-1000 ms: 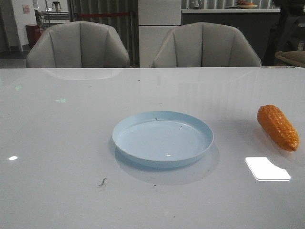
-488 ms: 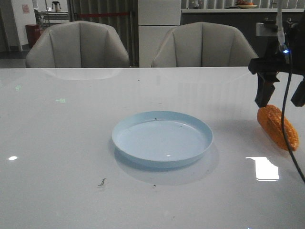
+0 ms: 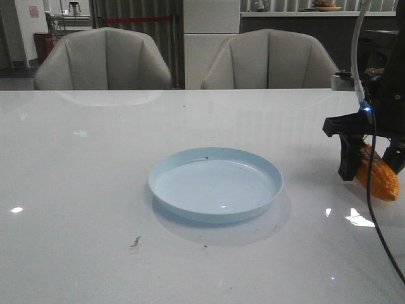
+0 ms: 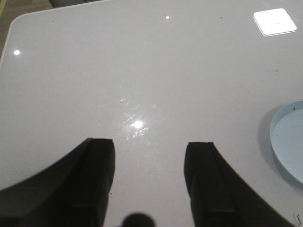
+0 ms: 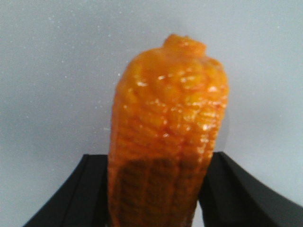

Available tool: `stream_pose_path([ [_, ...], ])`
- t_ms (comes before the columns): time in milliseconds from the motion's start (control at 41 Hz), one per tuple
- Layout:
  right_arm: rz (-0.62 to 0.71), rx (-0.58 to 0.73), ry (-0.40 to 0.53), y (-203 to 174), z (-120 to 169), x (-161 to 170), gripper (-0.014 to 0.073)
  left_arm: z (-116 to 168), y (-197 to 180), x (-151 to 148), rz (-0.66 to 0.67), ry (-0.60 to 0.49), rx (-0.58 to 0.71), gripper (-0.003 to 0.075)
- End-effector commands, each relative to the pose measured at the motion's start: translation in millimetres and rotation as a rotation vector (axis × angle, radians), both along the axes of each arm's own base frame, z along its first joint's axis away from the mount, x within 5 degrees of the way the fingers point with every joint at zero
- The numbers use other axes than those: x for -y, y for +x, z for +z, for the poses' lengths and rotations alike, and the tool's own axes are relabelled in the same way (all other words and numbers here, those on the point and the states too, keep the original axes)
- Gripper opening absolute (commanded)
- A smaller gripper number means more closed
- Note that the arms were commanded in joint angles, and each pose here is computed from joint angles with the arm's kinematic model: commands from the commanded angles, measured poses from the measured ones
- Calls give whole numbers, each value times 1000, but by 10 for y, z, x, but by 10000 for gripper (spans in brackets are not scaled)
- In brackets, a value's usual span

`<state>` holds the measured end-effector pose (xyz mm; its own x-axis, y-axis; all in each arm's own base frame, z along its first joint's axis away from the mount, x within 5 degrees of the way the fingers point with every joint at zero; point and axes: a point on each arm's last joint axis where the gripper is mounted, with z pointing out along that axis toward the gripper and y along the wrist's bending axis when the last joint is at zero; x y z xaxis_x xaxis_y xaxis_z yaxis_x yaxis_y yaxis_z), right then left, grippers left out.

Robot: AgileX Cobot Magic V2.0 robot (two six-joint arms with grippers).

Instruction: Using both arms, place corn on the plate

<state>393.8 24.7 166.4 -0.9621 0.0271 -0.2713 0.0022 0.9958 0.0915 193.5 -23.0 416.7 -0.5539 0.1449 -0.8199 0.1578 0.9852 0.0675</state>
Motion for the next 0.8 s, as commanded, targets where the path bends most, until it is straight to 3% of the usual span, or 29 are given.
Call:
stream_pose_path([
  [0, -2, 101, 7, 43, 302, 9, 313, 177, -35, -9, 7, -19, 117, 404],
  [49, -2, 104, 8, 49, 313, 4, 275, 177, -35, -9, 7, -19, 117, 404],
  [171, 16, 118, 11, 99, 431, -57, 278, 182, -33, -8, 7, -20, 124, 404],
  [317, 81, 193, 19, 229, 793, -275, 278, 196, -27, 3, 3, -38, 139, 404],
  [561, 257, 304, 54, 214, 1288, -1012, 278, 204, -24, 12, 0, -52, 146, 404],
  [780, 432, 274, 74, -19, 1161, -1741, 278, 204, -24, 12, 0, -52, 146, 404],
])
